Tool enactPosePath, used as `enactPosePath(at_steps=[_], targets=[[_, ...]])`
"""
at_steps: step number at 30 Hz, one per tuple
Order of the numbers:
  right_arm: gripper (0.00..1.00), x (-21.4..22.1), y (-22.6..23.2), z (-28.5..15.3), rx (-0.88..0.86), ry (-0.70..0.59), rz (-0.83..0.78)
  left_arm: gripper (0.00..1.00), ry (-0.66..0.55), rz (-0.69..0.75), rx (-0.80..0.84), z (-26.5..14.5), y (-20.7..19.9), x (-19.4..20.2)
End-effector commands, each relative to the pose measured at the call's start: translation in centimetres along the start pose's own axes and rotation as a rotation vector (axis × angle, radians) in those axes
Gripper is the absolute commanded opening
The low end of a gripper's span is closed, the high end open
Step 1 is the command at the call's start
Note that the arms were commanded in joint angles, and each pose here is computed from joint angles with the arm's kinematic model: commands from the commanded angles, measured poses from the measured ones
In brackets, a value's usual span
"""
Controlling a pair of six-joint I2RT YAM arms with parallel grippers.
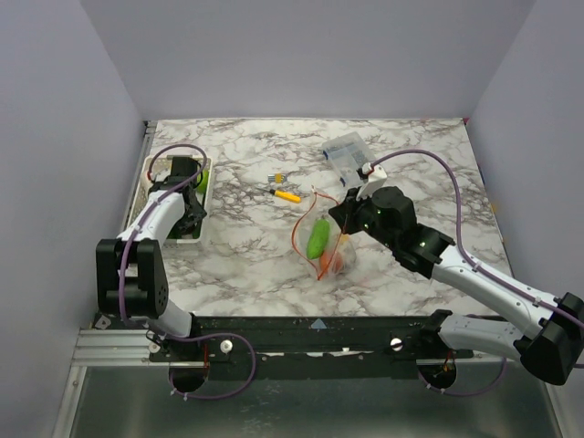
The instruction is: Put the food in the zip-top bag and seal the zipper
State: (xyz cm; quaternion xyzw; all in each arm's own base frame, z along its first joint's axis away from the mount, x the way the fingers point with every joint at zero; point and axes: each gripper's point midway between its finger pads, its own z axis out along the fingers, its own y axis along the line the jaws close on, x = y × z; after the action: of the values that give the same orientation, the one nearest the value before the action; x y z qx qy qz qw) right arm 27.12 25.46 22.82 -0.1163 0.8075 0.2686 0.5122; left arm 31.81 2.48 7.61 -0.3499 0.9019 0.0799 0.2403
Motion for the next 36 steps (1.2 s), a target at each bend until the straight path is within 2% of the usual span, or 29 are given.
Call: enactPosePath(at_steps=[1,10,24,29,36], targets=[[0.01,0.4,0.3,0.2,-0.018,-0.001,-0.011,0.45,-0.037,0.017,-0.005,0.5,-0.9,-2.2],[0.01,0.7,0.5,0.4,-0.032,0.008,-0.007,0.47,-0.013,0.024,-0.046,2.7,0.4,-3.9],[0.0,0.8,0.6,0.3,-0.038,0.007,-0.007,0.52,0.063,0.05,-0.062,4.0,0.3,-2.8],[0.01,0.7,0.6,0.2,-0.038,0.005,-0.007,0.52,0.072,0.037,0.019,2.1,-0.3,-2.2],[0.01,1.0,0.8,0.6,-0.045,0.018,-0.004,0.53,-0.007,0.028,0.097,-1.2,-1.2,-4.5]])
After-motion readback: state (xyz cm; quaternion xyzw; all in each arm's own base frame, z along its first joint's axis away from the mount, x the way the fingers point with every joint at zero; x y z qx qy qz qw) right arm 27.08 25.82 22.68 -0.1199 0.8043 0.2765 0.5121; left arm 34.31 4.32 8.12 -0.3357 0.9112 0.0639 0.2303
